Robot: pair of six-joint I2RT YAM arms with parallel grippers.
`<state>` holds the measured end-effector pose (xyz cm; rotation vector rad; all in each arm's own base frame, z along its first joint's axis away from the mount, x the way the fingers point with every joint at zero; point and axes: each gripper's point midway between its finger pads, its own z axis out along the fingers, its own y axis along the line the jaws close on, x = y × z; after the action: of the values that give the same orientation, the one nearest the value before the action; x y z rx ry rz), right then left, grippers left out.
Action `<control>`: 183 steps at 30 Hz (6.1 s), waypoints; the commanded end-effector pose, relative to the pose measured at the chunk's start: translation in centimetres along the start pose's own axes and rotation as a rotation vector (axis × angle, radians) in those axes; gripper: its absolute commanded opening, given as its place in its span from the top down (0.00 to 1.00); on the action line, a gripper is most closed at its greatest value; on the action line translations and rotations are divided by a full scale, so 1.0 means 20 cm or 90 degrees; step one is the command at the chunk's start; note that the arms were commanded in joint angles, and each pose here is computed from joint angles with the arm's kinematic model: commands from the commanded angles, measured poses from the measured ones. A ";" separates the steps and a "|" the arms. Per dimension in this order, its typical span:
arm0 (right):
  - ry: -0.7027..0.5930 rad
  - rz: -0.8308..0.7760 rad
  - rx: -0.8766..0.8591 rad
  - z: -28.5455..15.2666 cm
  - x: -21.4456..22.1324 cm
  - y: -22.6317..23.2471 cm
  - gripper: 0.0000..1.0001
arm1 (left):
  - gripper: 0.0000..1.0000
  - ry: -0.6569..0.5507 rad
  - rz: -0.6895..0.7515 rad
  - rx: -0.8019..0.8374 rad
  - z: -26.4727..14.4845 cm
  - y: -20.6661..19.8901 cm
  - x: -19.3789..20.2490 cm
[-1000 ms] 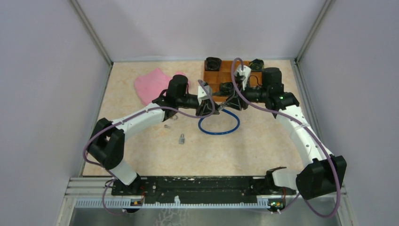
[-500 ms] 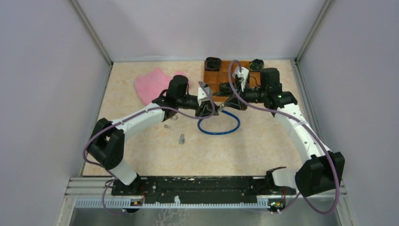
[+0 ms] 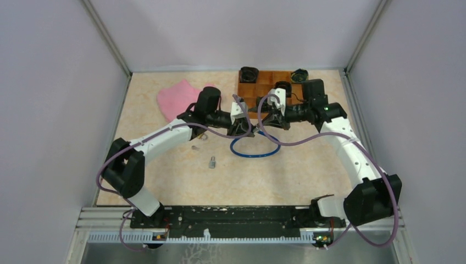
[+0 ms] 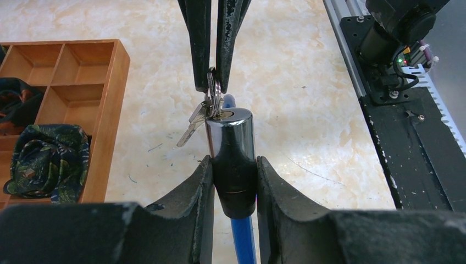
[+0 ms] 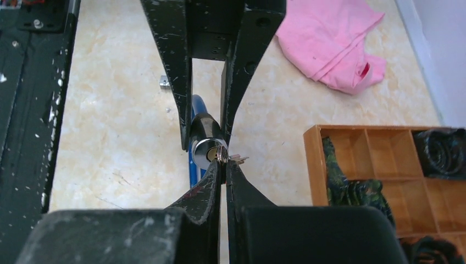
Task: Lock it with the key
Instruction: Lock the lock, then place the lock at the center of the board, then place the key at the center of the board.
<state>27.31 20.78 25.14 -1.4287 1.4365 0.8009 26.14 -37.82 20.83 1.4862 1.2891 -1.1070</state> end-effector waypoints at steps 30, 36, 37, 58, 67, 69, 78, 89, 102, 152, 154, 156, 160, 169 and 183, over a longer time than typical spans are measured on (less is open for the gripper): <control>-0.025 -0.092 0.010 -0.13 -0.12 -0.13 1.00 | 1.00 0.060 -0.031 0.022 -0.02 -0.07 0.14; -0.020 -0.091 0.018 -0.14 -0.13 -0.14 1.00 | 1.00 0.062 -0.031 0.019 -0.02 -0.07 0.14; -0.020 -0.090 0.018 -0.15 -0.13 -0.14 1.00 | 1.00 0.062 -0.031 0.018 -0.02 -0.07 0.14; -0.001 -0.087 0.041 -0.20 -0.11 -0.17 1.00 | 1.00 0.068 -0.039 0.010 -0.02 -0.06 0.15; 0.022 -0.008 0.164 -0.27 -0.10 -0.34 1.00 | 1.00 0.064 -0.042 -0.004 -0.02 -0.04 0.13; 0.036 0.043 0.260 -0.32 -0.07 -0.44 1.00 | 1.00 0.059 -0.049 -0.015 -0.02 -0.02 0.10; 0.037 0.148 0.507 -0.60 0.02 -0.57 1.00 | 1.00 -0.007 -0.111 -0.024 -0.07 0.06 -0.17; 0.093 0.148 0.456 -0.57 0.16 -0.36 1.00 | 1.00 -0.096 -0.305 -0.053 -0.10 0.11 -0.43; 0.095 0.153 0.307 -0.47 0.19 -0.05 1.00 | 1.00 -0.157 -0.590 -0.069 -0.09 0.36 -0.18; 0.157 0.150 0.049 0.02 0.51 0.31 1.00 | 0.00 0.087 0.031 -0.643 -0.96 0.82 -0.07; 0.161 0.142 0.021 0.05 0.50 0.37 1.00 | 0.00 0.119 0.047 -0.705 -1.07 0.81 -0.08; 0.168 0.126 -0.009 0.09 0.49 0.44 1.00 | 0.00 0.151 0.048 -0.764 -1.18 0.81 -0.08; 0.189 0.085 -0.062 0.16 0.51 0.55 1.00 | 0.00 0.202 0.045 -0.803 -1.30 0.74 -0.03; 0.247 -0.015 -0.156 0.28 0.58 0.79 1.00 | 0.00 0.215 0.025 -0.796 -1.36 0.57 0.08; 0.318 0.049 -0.214 0.44 0.73 0.84 1.00 | 0.00 0.173 -0.016 -0.654 -1.17 0.48 0.08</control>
<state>12.38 23.43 5.06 -1.9624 1.8241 0.8153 37.72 -14.96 24.79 0.8131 1.6951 -0.0788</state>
